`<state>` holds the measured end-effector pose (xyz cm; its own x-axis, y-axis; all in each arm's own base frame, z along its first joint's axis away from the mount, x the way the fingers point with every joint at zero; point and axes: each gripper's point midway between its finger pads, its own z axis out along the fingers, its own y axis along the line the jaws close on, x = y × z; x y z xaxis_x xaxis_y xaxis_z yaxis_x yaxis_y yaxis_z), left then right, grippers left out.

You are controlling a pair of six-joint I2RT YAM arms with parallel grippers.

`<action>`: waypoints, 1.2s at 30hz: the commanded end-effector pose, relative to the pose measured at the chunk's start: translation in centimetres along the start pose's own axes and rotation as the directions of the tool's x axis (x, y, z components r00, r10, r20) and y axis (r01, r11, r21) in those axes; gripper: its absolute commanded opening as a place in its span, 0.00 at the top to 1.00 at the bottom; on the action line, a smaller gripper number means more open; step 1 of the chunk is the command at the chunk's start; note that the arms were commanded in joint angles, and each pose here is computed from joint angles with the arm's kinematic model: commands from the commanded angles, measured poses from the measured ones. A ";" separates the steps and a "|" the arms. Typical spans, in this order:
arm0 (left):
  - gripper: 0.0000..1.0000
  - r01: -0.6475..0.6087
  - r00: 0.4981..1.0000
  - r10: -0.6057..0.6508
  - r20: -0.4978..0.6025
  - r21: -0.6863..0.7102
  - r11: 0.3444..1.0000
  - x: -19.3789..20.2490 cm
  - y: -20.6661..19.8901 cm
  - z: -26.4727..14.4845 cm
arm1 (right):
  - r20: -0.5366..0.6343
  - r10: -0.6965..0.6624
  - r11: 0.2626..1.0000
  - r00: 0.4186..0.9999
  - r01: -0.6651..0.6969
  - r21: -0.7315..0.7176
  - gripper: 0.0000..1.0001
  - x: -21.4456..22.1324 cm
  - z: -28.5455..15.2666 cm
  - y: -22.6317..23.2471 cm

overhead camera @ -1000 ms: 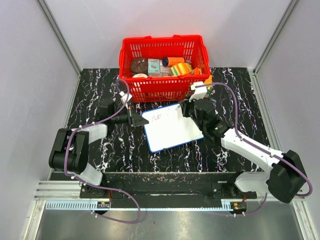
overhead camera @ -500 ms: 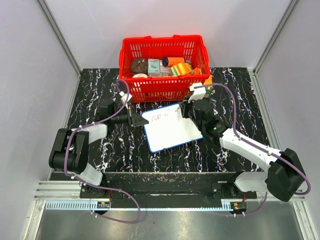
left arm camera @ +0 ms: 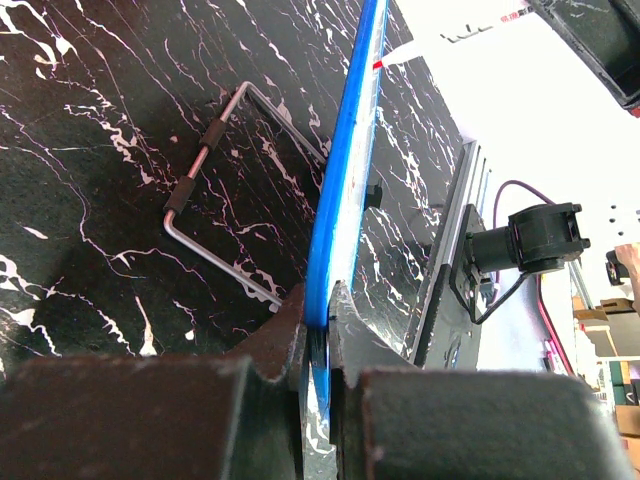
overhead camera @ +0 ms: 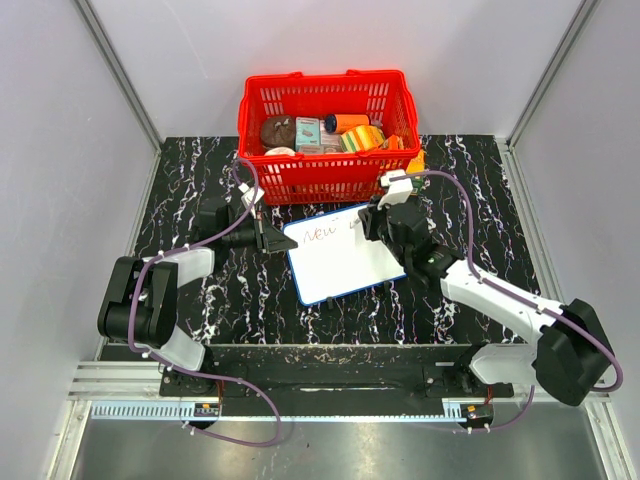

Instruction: Write a sentence on the whiteboard

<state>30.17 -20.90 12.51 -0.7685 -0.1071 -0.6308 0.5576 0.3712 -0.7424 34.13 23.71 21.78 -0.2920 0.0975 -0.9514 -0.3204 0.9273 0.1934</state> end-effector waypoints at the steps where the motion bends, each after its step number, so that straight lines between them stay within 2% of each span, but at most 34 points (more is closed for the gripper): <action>1: 1.00 -0.107 0.993 0.111 0.028 -0.097 0.989 -0.3 2.3 0.3 | -0.030 0.000 1.000 1.000 0.000 -0.001 1.00 1.0 -0.4 -0.4; 17: 1.00 -0.109 0.993 0.112 0.028 -0.097 0.989 -0.3 2.3 0.3 | -0.048 0.028 0.998 0.998 -0.030 -0.050 1.00 1.7 -0.9 0.4; 24: 1.00 -0.107 0.994 0.110 0.027 -0.096 0.990 -0.3 2.3 0.3 | -0.020 0.054 0.996 0.998 -0.055 -0.076 1.00 0.5 -0.7 1.2; 32: 1.00 -0.106 0.994 0.109 0.027 -0.098 0.990 -0.3 2.3 0.3 | 0.107 0.075 0.986 0.991 -0.058 -0.158 1.00 -3.0 -2.9 2.1; 36: 1.00 -0.106 0.994 0.109 0.027 -0.098 0.990 -0.3 2.3 0.3 | 0.155 0.080 0.990 0.985 -0.060 -0.128 1.00 -4.3 -3.1 1.5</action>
<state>30.14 -20.91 12.51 -0.7657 -0.1039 -0.6348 0.5628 0.3696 -0.7394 31.59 23.96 23.16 -0.2813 0.1597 -0.9462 -0.4078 0.8727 0.2686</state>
